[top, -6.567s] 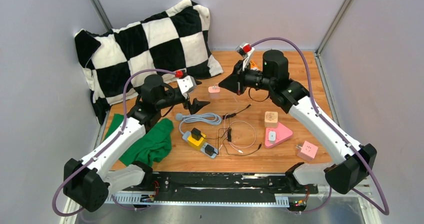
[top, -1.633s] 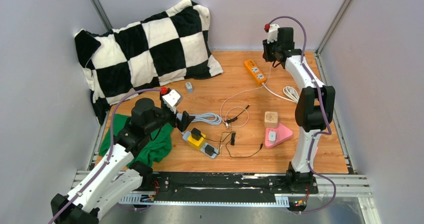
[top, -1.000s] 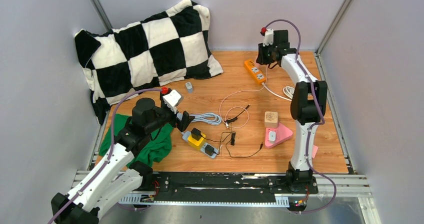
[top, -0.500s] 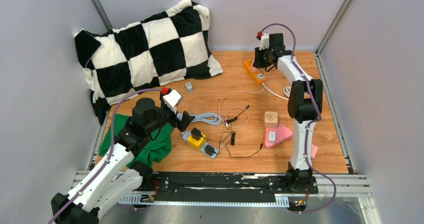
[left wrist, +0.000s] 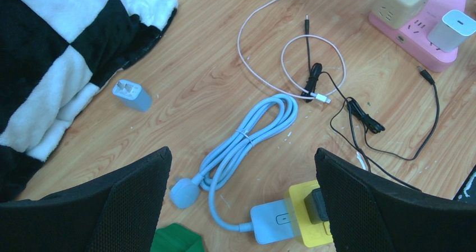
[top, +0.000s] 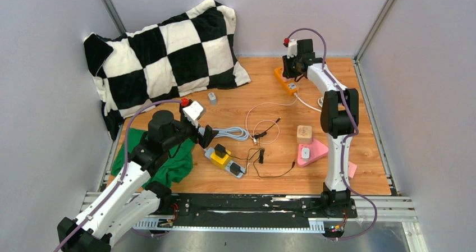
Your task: Insert the plug
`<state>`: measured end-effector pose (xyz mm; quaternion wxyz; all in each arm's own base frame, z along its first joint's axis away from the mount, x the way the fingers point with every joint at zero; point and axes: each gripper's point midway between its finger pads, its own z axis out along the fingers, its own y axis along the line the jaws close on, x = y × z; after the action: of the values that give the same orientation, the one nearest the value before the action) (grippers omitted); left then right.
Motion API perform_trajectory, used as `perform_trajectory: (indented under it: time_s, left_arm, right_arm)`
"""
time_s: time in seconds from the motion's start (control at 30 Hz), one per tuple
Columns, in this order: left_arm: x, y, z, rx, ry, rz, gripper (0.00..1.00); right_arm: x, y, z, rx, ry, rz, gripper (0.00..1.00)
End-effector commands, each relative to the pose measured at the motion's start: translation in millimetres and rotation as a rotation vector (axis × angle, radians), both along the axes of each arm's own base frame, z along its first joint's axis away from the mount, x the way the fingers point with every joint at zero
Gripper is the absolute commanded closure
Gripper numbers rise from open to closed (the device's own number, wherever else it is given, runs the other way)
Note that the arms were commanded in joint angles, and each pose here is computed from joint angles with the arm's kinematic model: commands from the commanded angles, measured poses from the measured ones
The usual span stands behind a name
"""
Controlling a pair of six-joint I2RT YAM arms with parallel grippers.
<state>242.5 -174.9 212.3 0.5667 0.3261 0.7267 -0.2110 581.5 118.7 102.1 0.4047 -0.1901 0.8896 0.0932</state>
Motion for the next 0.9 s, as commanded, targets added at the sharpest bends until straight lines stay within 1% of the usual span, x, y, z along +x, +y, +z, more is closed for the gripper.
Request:
perform_trajectory:
  time_s: [0.0, 0.13, 0.27, 0.33, 0.43, 0.63, 0.87]
  left_arm:
    - [-3, -1, -1, 0.007, -0.008, -0.012, 0.0]
    - [-3, 0, -1, 0.009, -0.006, -0.01, 0.0]
    - [-2, -1, -1, 0.009, -0.007, -0.011, 0.0]
    - [-2, -1, -1, 0.01, -0.005, -0.012, 0.0]
    - [-2, -1, 0, 0.007, -0.007, -0.012, 0.0]
    - [-3, -1, 0, 0.006, -0.009, -0.01, 0.0]
    - [-4, 0, -1, 0.006, -0.008, -0.011, 0.0]
  right_arm:
    - [-16, 5, -36, -0.084, 0.07, 0.001, 1.0]
    - [-35, 1, -63, -0.12, 0.137, -0.017, 1.0]
    - [-42, -3, -71, -0.141, 0.182, -0.029, 1.0]
    - [-43, -2, -67, -0.132, 0.184, -0.028, 1.0]
    - [-44, 7, -57, -0.082, 0.181, -0.016, 1.0]
    - [-47, 41, -30, 0.011, 0.156, -0.021, 1.0]
    - [-60, 72, -20, 0.04, 0.156, -0.072, 1.0]
